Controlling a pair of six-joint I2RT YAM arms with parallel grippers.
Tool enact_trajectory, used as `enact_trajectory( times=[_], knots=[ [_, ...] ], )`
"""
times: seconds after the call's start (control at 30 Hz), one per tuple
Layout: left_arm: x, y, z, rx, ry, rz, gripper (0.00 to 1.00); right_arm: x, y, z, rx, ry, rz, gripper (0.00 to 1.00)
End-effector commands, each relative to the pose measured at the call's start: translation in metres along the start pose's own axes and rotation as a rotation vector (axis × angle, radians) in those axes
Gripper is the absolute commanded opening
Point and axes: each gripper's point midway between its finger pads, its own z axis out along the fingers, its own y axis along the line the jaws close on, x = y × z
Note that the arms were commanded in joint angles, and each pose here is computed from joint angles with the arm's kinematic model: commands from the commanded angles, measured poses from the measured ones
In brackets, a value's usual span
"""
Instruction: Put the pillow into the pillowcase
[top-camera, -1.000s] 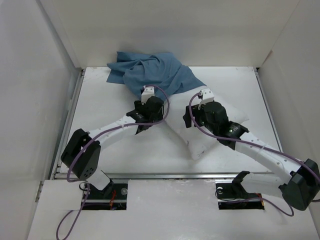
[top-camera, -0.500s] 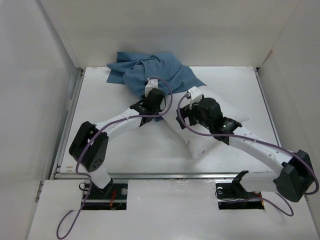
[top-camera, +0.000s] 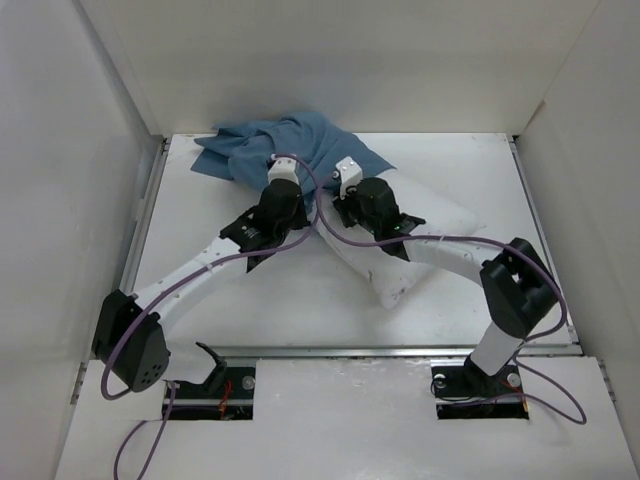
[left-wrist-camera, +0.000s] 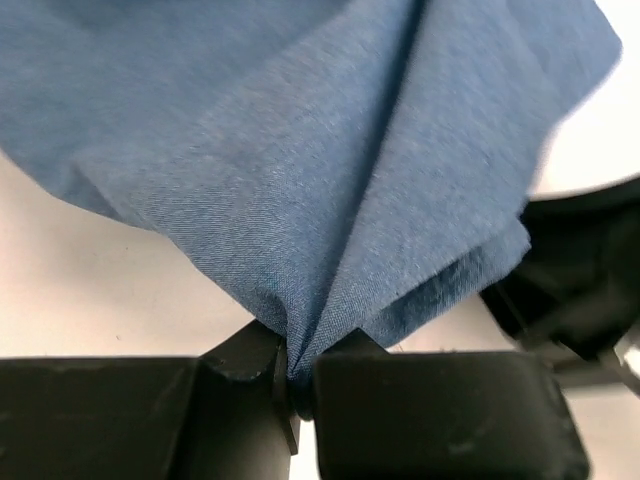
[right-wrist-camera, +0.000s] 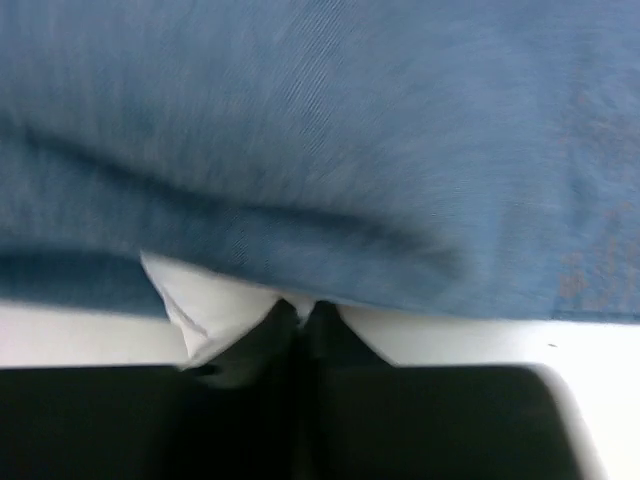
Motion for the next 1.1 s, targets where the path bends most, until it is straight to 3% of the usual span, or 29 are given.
enact_trajectory(
  times=[0.0,0.07,0.1,0.2,0.33,0.47,0.57,0.77,0.87,0.9,0.97,1.07],
  knots=[
    [-0.042,-0.034,-0.026,0.176,-0.100,-0.019,0.00,-0.049,-0.020,0.013,0.141,-0.234,0.176,0.00],
    [-0.050,-0.045,-0.035,0.238,-0.105,-0.009,0.00,-0.077,-0.029,0.004,0.182,-0.340,0.269,0.00],
    [-0.056,-0.057,-0.040,0.297,-0.109,-0.012,0.00,-0.112,-0.033,-0.013,0.175,-0.472,0.361,0.00],
    [-0.064,-0.086,-0.063,0.432,-0.107,-0.003,0.00,-0.169,-0.043,-0.055,0.147,-0.705,0.543,0.00],
    [-0.041,-0.138,-0.102,0.667,-0.026,0.034,0.00,-0.189,-0.053,-0.070,0.226,-0.797,0.711,0.00],
    [-0.026,-0.197,-0.177,1.034,0.015,0.054,0.00,-0.177,-0.057,-0.062,0.339,-0.810,0.810,0.00],
    [-0.018,-0.217,-0.212,1.182,0.044,0.043,0.00,-0.150,-0.058,-0.052,0.444,-0.806,0.911,0.00],
    [-0.014,-0.233,-0.240,1.292,0.067,0.035,0.00,-0.123,-0.048,-0.033,0.479,-0.756,1.000,0.00],
    [-0.008,-0.226,-0.218,1.167,0.084,0.007,0.00,-0.122,-0.037,-0.034,0.420,-0.746,1.012,0.00],
    [0.000,-0.221,-0.205,1.102,0.113,-0.003,0.14,-0.123,-0.036,-0.038,0.401,-0.747,1.010,0.00],
    [0.003,-0.212,-0.188,1.002,0.111,-0.022,0.28,-0.125,-0.024,-0.041,0.320,-0.731,0.992,0.00],
    [0.012,-0.193,-0.168,0.875,0.122,-0.036,0.48,-0.126,-0.011,-0.057,0.212,-0.719,0.936,0.26]
  ],
)
